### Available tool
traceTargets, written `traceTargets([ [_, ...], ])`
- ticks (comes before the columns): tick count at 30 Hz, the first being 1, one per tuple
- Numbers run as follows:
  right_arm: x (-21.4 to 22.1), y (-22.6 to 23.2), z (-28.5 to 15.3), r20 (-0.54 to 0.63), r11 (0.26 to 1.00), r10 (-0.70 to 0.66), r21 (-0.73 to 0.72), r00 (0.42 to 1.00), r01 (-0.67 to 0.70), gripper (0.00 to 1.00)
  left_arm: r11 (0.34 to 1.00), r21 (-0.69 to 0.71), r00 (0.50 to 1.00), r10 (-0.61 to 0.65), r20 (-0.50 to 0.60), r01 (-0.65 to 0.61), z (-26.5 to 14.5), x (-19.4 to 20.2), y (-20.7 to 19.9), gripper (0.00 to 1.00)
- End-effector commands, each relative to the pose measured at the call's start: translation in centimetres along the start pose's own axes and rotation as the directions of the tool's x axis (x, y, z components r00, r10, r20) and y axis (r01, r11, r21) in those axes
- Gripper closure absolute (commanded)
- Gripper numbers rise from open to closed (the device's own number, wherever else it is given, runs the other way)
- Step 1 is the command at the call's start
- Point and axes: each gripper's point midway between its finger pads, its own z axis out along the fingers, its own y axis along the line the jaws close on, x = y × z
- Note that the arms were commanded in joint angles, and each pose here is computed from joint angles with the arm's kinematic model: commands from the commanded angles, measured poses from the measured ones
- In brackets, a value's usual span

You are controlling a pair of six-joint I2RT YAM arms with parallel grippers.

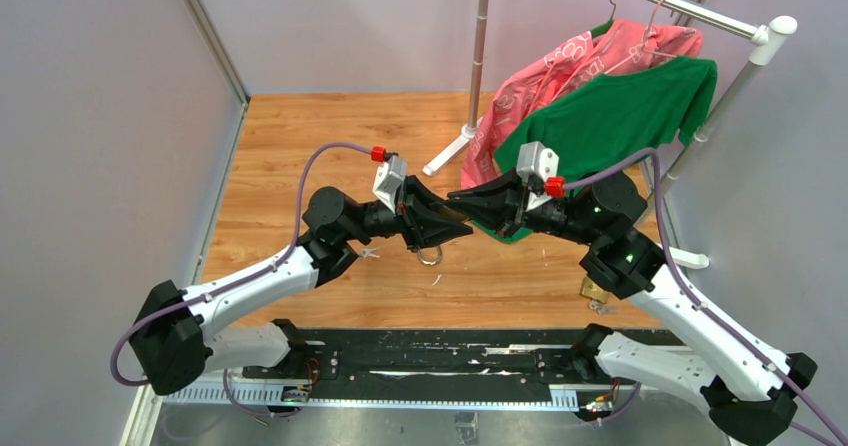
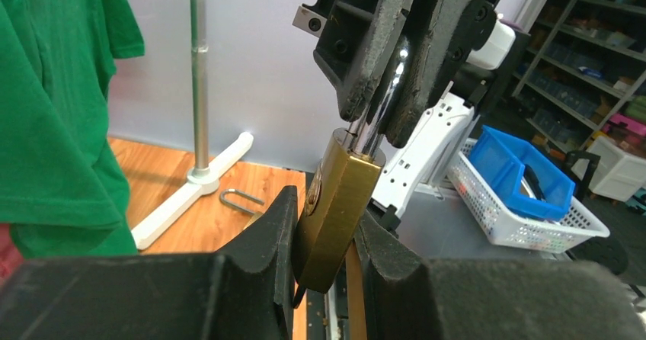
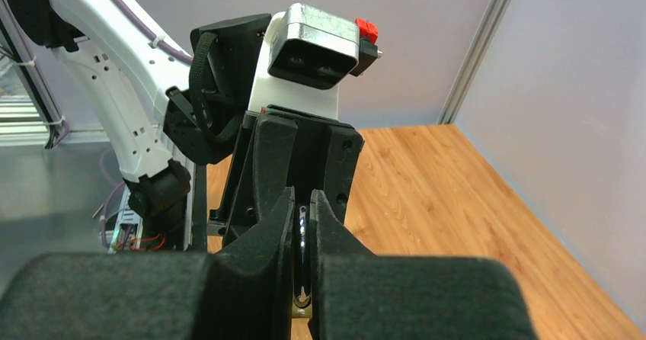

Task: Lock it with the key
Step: Lock the lock.

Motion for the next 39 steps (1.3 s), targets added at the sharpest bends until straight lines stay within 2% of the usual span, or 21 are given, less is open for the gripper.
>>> traceTargets([
  [1,9.3,1.1,-1.6,-0.337,0.992,0.117,-0.003,0.934,-0.126,0.9,0.983,0.028,0.961,0.171,0.217,-0.181,-0.1,-6.8,-3.0,1.0],
  [9,7.2,1.0,-1.2,-0.309,0.994,0.1,-0.019,0.946,-0.112,0.78,0.982,0.023,0.968,0.181,0.173,-0.188,-0.3,-5.5,-2.5,1.0],
  [14,5.9,1.1,-1.1,-0.28,0.994,0.091,-0.028,0.956,-0.103,0.77,0.98,0.016,0.969,0.193,0.155,-0.197,-0.5,-4.9,-2.2,1.0],
  [17,5.2,1.3,-1.1,-0.261,0.994,0.087,-0.041,0.961,-0.101,0.8,0.981,0.012,0.971,0.192,0.141,-0.196,-0.5,-4.4,-1.9,1.0],
  [25,3.7,1.2,-1.5,-0.246,0.997,0.055,-0.04,0.968,-0.067,0.57,0.979,0.018,0.971,0.201,0.131,-0.205,-0.7,-4.1,-1.9,1.0],
  [32,2.4,1.3,-1.7,-0.229,0.998,0.025,-0.055,0.973,-0.039,0.46,0.976,0.024,0.969,0.214,0.127,-0.218,-0.8,-4.0,-2.0,1.0],
  [34,2.0,1.3,-1.9,-0.228,0.998,0.013,-0.057,0.974,-0.026,0.37,0.976,0.027,0.969,0.212,0.127,-0.217,-0.8,-3.9,-2.1,1.0],
  [36,1.6,1.3,-2.0,-0.235,0.998,0.004,-0.063,0.972,-0.019,0.21,0.976,0.027,0.969,0.212,0.127,-0.217,-0.8,-4.0,-2.1,1.0],
  [39,0.4,1.4,-2.2,-0.237,0.998,-0.001,-0.067,0.972,-0.015,0.14,0.976,0.022,0.969,0.211,0.13,-0.216,-0.8,-4.0,-2.0,1.0],
])
